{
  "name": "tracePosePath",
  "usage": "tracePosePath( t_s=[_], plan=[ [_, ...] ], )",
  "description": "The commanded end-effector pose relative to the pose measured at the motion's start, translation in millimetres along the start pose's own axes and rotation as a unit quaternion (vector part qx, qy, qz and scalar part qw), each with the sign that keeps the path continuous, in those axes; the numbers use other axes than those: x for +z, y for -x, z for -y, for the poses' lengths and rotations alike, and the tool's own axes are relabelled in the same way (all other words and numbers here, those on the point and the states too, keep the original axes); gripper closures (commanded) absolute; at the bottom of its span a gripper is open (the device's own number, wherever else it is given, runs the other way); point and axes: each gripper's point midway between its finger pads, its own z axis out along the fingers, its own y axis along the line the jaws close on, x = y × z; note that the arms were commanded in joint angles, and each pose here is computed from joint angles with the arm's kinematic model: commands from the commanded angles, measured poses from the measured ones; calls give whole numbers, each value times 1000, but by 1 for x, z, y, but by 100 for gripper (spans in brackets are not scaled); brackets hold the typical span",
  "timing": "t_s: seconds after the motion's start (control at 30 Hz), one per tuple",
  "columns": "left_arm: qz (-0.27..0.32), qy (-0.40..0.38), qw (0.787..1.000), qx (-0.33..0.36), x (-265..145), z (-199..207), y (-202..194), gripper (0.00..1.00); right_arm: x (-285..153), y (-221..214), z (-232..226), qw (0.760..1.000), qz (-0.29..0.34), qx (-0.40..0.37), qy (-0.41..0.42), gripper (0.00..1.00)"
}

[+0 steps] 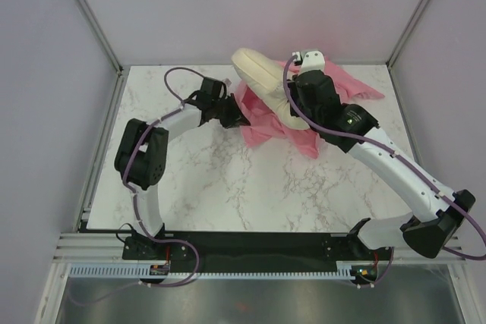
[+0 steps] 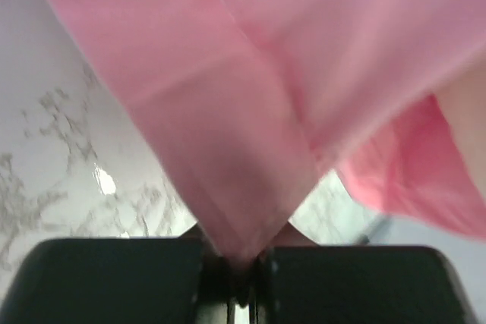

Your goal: Put the pillow into the pillowcase

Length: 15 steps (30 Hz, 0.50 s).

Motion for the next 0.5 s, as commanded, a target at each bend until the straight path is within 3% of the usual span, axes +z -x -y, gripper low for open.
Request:
tracePosePath(
  t_s=[0.0, 0.1, 0.2, 0.23, 0.3, 0.33, 0.4, 0.47],
  plan=[
    [-87, -125, 988, 7, -69, 35, -7, 98, -4, 32, 8, 997, 68, 34, -8, 100],
    [-62, -129, 990, -18, -97, 24, -2, 98, -1, 26, 7, 997, 63, 37, -5, 100],
    [-58, -195, 978, -50, -119, 26, -2, 94, 2, 22, 5, 998, 58, 39, -2, 100],
    [-56, -196, 977, -67, -122, 19, -2, 75, 3, 21, 5, 998, 56, 39, 0, 100],
    [-35, -174, 981, -80, -129, 2, 0, 47, 4, 18, 2, 998, 53, 38, 5, 100],
    [-17, -129, 987, -96, -130, -16, 3, 31, 4, 18, 1, 998, 53, 38, 9, 100],
    [28, -67, 995, -69, -137, -30, 13, 21, 6, 16, -1, 998, 54, 39, 15, 100],
    [48, -34, 996, -66, -143, -41, 11, 19, 9, 12, -3, 998, 51, 36, 16, 100]
  ],
)
